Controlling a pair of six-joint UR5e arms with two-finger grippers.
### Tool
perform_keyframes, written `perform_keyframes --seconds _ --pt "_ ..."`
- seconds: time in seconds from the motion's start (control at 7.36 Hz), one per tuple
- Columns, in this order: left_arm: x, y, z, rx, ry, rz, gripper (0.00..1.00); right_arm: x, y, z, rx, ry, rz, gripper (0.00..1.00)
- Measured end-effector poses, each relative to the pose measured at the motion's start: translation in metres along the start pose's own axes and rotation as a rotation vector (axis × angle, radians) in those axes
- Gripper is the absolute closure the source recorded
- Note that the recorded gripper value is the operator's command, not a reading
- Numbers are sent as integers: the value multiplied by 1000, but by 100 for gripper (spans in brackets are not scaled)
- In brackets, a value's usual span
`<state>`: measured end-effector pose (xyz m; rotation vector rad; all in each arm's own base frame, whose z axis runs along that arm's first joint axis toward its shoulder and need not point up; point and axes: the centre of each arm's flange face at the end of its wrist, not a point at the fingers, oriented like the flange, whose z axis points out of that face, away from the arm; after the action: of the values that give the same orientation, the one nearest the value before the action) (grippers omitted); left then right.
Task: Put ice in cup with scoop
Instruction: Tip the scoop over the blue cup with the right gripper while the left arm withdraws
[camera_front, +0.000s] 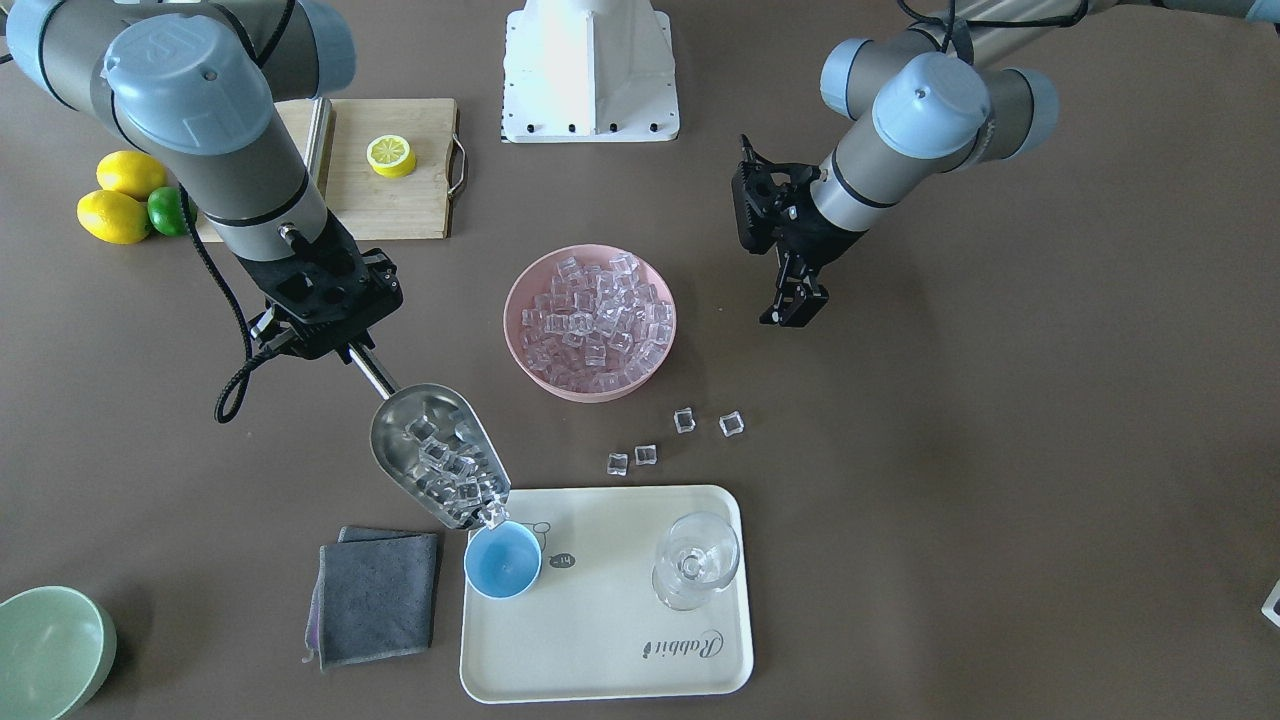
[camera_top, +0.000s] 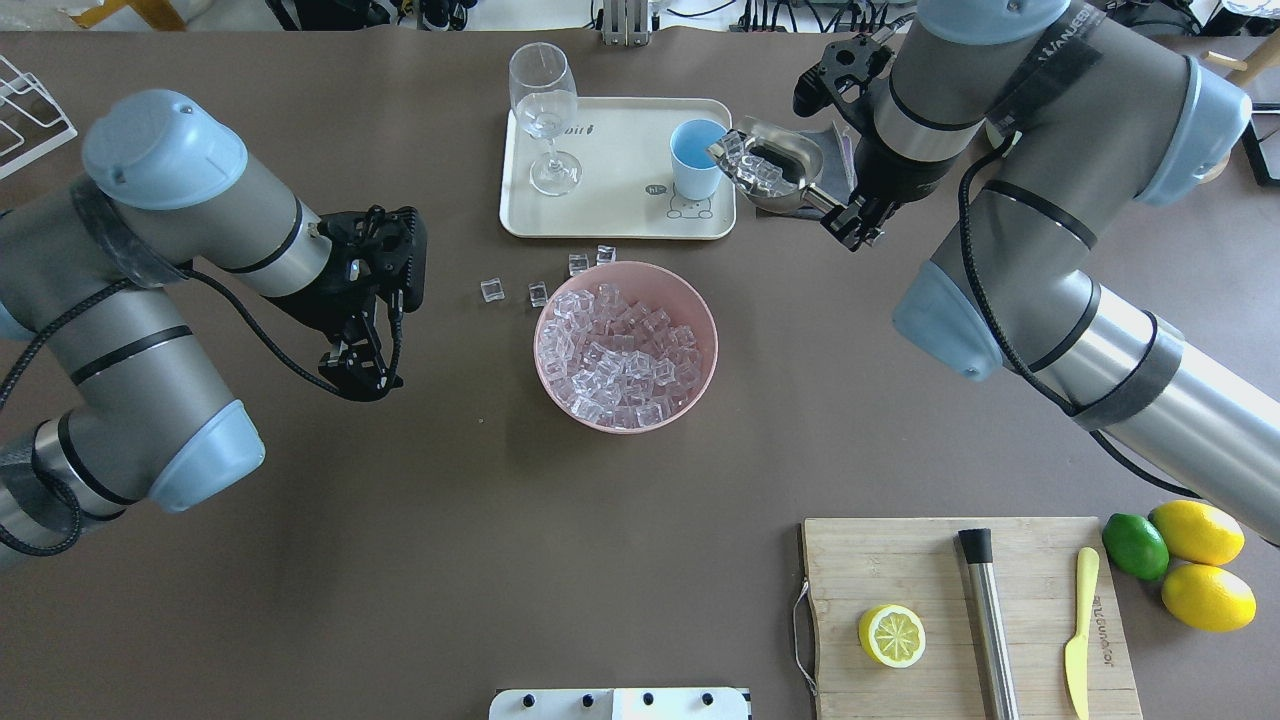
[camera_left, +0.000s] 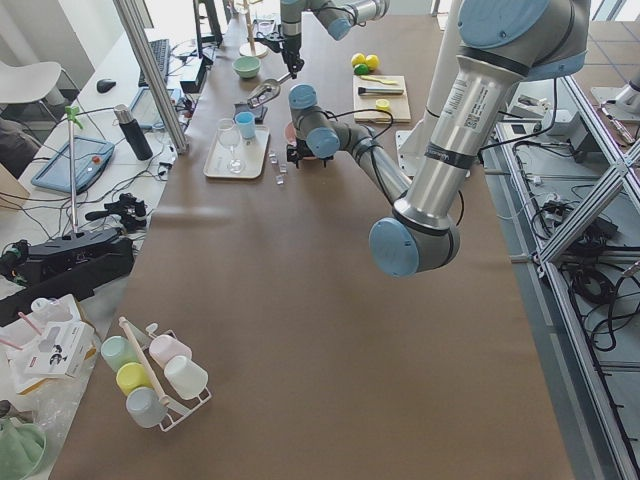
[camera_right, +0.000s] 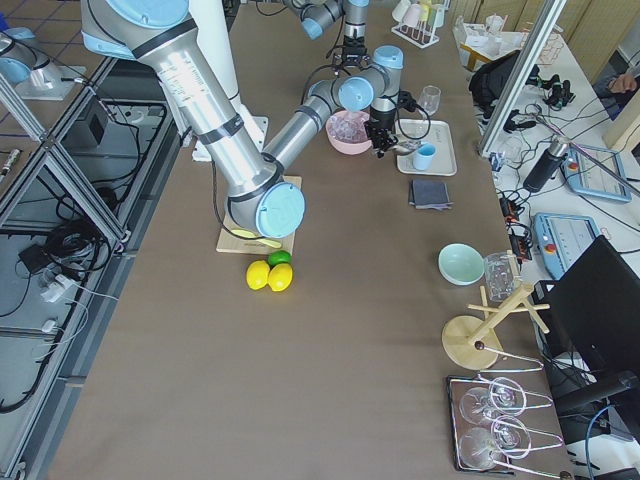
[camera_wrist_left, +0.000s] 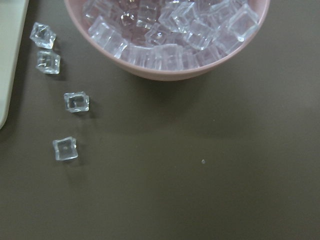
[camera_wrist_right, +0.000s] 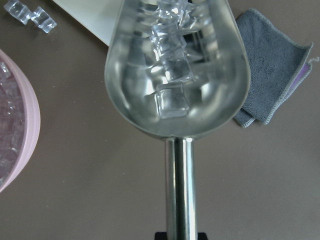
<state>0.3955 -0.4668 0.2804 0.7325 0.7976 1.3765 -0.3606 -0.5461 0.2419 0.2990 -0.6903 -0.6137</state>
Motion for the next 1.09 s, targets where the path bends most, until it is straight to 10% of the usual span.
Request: perform_keyframes --seconds 0.54,1.09 --pt "-59 80 -70 -59 -102 -179 1 33 -35 -6 -68 -27 90 100" --pt "-88 213 -135 -46 -92 -655 1 21 -56 -20 -111 -21 58 100"
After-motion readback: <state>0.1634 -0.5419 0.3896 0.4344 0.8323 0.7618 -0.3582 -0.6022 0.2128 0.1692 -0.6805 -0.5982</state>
